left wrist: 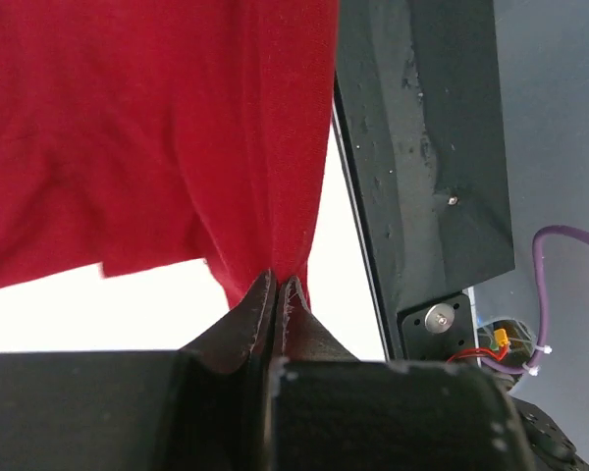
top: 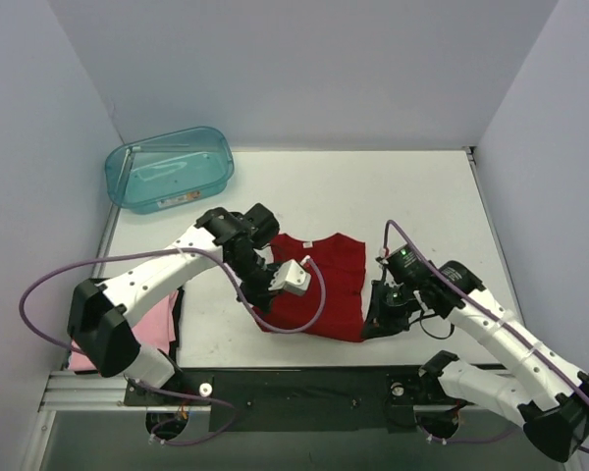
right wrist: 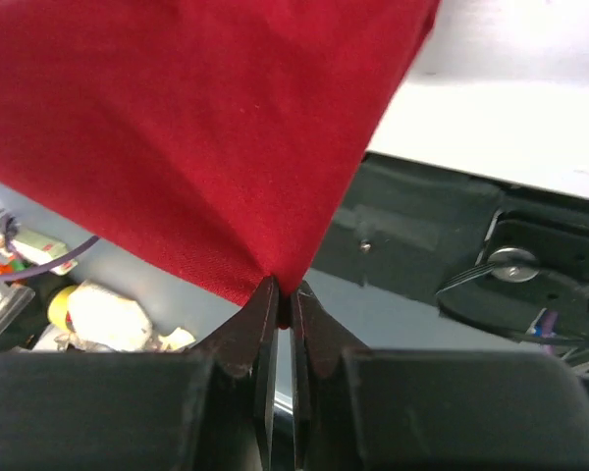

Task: Fold and stack the t-shirts
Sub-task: Fold the long partially folded tshirt into a neat square

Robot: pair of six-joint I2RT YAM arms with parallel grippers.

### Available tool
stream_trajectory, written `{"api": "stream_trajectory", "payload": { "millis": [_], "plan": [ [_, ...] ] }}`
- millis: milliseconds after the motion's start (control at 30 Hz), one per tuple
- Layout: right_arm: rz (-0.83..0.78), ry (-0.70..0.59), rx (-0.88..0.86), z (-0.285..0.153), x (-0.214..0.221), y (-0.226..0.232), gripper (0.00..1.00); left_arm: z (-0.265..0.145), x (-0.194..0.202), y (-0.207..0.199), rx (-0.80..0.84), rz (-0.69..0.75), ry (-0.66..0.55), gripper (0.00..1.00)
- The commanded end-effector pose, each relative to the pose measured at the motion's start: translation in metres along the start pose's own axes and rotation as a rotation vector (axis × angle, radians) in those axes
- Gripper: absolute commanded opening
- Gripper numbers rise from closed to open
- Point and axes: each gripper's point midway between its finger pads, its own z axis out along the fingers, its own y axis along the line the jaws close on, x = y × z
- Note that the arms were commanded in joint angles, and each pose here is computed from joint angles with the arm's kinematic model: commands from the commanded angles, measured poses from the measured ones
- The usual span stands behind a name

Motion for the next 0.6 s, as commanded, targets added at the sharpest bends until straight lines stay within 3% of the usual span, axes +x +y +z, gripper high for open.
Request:
{"api": "stream_trajectory", "payload": {
  "millis": [0, 100, 267, 567],
  "plan": [
    [0.076, 0.023, 0.034, -0.034, 0.011, 0.013, 0.00, -0.037, 0.015, -0.064, 0.107, -0.074, 0.048, 0.00],
    [0.041, 0.017, 0.028, -0.037, -0.011, 0.020, 0.00, -0.051, -0.005, -0.037, 0.070, -0.143, -0.026, 0.00],
    [0.061, -0.097, 0.072, -0.041, -0.090, 0.001, 0.00, -0.077, -0.029, 0.042, -0.046, -0.289, -0.150, 0.00],
    [0.188, -0.175, 0.086, -0.007, -0.201, -0.036, 0.00, -0.068, -0.028, 0.159, -0.205, -0.381, -0.149, 0.00]
  ]
}}
